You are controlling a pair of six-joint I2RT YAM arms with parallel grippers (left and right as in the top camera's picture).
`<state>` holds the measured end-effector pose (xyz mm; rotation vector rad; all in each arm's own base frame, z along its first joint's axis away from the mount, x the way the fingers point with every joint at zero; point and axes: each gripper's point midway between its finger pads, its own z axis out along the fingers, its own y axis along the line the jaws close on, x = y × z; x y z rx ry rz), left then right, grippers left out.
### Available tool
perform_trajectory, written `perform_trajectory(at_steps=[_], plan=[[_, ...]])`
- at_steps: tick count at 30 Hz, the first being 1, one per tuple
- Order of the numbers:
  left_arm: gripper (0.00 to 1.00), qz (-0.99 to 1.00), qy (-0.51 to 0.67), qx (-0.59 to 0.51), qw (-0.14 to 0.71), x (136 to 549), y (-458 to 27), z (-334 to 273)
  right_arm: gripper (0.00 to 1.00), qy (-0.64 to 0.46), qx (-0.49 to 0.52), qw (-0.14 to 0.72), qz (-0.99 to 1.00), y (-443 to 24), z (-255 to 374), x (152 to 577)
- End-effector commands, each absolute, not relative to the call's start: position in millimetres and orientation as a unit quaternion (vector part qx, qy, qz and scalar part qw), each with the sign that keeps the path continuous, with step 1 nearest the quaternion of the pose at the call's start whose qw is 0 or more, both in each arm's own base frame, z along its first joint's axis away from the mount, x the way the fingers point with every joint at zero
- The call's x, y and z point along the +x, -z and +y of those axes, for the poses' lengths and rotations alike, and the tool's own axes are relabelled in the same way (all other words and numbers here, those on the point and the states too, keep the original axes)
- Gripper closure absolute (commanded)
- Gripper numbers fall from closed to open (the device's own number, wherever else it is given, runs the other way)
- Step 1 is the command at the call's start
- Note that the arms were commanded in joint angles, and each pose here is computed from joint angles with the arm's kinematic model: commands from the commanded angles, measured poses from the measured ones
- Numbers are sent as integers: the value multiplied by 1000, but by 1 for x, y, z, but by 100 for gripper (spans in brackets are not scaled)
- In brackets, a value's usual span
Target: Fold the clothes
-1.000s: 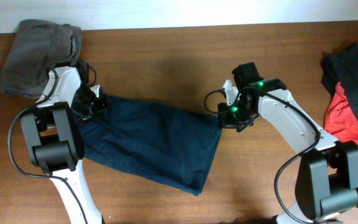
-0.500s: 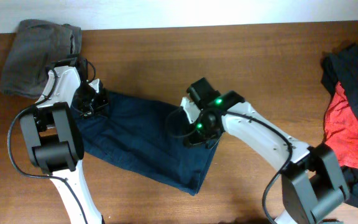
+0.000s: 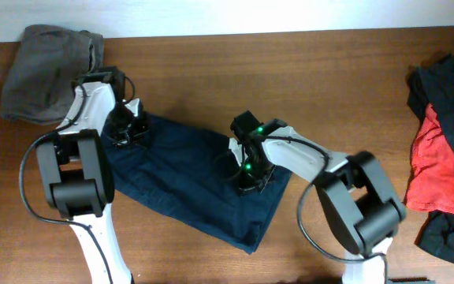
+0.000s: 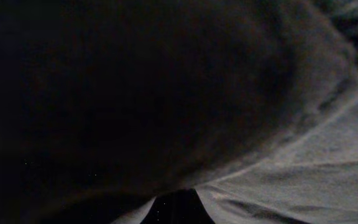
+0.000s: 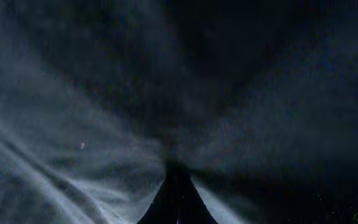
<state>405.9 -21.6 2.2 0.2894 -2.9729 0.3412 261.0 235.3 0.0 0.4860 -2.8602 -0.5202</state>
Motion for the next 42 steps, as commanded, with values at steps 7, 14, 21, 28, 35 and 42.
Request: perform_trajectory(at_steps=[7,14,21,28,35,42], plan=[[100,-982,-130,103,85,402,6,-42,96,55,65,116,-990,17,138,283],[99,-972,-180,117,92,403,1,-59,96,75,8,72,-995,21,97,320],[100,-945,-275,144,102,408,-15,-92,96,83,-37,14,-996,34,61,359],[99,-945,-290,106,107,403,-18,-130,95,87,-85,-72,-990,27,23,415],[99,-971,-222,47,74,407,-5,-149,83,76,-112,-134,-982,-17,-13,461],[100,-978,-206,-26,5,438,-43,-141,20,28,-113,-138,-984,-91,-31,475]])
